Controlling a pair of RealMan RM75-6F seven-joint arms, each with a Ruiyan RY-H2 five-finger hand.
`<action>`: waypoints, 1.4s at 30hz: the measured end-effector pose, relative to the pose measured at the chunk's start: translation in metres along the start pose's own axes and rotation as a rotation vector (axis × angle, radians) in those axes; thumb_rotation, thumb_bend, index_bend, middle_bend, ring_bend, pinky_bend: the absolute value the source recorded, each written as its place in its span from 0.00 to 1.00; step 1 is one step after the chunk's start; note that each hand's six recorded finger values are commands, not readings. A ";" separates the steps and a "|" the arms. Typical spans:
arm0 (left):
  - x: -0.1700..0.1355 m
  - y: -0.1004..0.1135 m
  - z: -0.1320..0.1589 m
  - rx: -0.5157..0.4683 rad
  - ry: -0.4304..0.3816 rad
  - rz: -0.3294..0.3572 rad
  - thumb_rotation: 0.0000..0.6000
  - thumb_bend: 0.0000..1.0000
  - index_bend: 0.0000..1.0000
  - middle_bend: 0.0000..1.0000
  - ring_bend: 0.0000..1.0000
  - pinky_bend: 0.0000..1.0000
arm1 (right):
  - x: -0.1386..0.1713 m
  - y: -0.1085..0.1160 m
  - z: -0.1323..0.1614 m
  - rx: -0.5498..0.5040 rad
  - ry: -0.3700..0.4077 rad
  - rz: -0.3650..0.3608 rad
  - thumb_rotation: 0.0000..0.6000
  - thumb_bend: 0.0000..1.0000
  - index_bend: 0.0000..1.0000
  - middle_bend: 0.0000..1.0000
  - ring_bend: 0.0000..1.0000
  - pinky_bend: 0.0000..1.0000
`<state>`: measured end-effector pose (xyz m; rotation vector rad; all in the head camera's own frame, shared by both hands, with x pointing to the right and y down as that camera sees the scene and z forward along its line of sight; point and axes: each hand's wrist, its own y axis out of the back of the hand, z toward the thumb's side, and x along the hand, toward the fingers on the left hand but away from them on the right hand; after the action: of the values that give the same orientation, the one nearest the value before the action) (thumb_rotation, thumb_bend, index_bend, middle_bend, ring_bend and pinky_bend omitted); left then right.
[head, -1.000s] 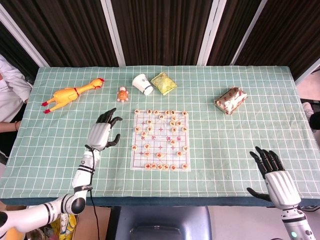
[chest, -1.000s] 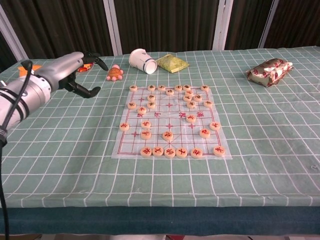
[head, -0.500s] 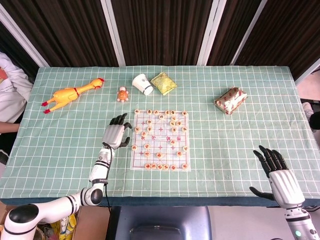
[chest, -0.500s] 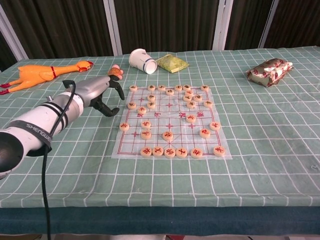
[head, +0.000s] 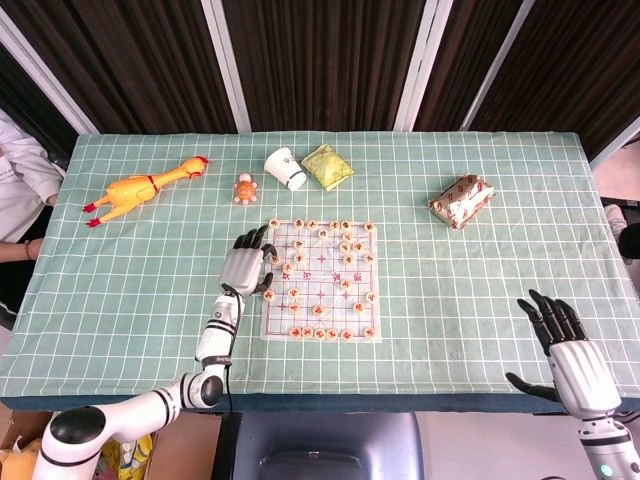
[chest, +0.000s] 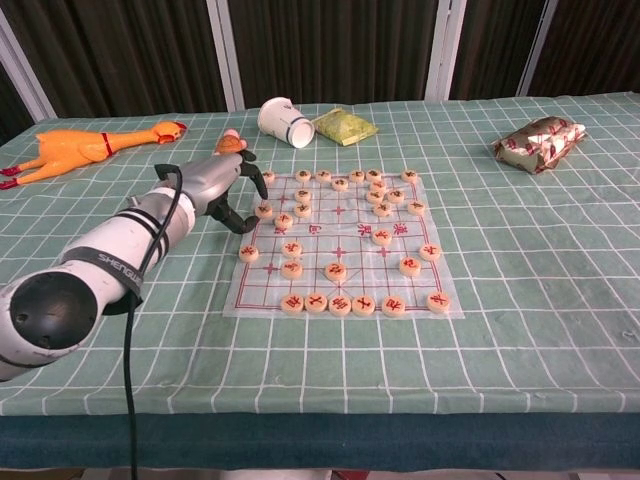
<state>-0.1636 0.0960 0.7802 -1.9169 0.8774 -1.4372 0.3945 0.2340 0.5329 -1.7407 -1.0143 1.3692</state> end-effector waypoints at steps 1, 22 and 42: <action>0.001 -0.002 0.003 -0.001 -0.002 -0.001 1.00 0.38 0.38 0.00 0.00 0.14 | 0.000 0.000 0.000 -0.001 -0.001 -0.001 1.00 0.24 0.00 0.00 0.00 0.00; 0.011 -0.024 0.026 0.045 -0.021 -0.014 1.00 0.37 0.40 0.00 0.00 0.14 | 0.004 0.006 -0.008 -0.019 -0.006 -0.007 1.00 0.24 0.00 0.00 0.00 0.00; 0.012 -0.013 0.030 0.012 -0.040 0.024 1.00 0.36 0.53 0.00 0.00 0.15 | 0.005 0.006 -0.006 -0.021 -0.003 -0.003 1.00 0.24 0.00 0.00 0.00 0.00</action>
<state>-0.1295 0.0963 0.7901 -1.9139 0.8683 -1.3821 0.4021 0.2353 0.5265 -1.7519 -1.0366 1.3646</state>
